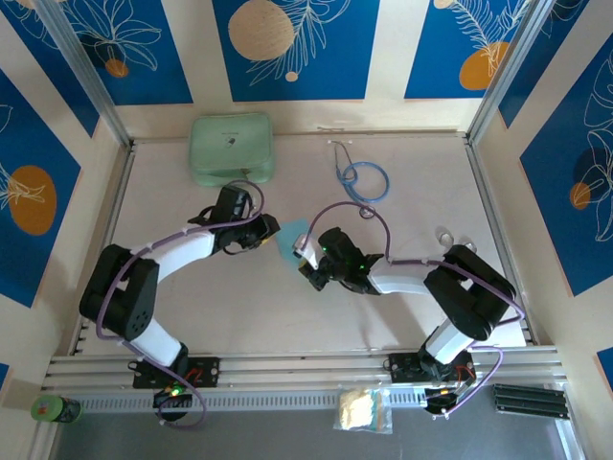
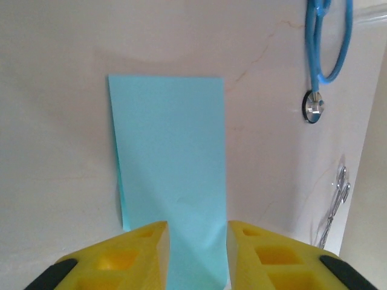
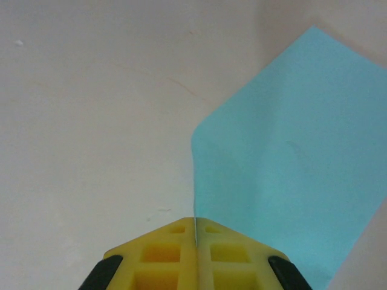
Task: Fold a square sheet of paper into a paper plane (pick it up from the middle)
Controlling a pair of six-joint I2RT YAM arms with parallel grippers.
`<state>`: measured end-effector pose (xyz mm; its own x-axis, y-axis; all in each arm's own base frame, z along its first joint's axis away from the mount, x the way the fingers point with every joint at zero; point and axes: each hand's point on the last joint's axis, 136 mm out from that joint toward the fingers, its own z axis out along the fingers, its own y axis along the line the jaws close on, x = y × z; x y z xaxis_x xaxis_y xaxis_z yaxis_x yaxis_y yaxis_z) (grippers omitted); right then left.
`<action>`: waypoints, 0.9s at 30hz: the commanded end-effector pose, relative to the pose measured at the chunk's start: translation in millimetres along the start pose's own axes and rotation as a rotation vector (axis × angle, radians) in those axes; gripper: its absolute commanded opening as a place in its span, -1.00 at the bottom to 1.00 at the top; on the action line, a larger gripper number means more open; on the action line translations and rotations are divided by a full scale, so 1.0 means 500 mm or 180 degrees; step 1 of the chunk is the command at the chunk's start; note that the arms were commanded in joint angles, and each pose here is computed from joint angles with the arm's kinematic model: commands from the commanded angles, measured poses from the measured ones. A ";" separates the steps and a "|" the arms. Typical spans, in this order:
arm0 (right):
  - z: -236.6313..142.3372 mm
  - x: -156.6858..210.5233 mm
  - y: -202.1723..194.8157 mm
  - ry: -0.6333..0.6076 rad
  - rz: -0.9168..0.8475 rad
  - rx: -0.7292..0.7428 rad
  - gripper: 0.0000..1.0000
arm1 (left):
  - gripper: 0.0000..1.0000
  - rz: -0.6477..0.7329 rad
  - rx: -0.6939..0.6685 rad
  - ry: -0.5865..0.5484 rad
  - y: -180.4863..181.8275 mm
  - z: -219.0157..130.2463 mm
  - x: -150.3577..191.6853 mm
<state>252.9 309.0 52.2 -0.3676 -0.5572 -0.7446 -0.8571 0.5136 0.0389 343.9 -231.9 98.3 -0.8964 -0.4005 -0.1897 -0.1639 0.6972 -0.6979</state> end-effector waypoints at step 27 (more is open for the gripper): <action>0.012 0.013 0.055 0.0265 0.1400 -0.0803 -1.00 | -0.91 0.0556 -0.0802 0.0989 0.080 0.165 0.090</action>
<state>225.1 320.3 45.0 -0.6966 -0.3989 -0.5964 -0.7059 0.5297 0.4702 343.3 -275.8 21.5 -0.9872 -0.1354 -0.0838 -0.0700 0.8419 -0.5351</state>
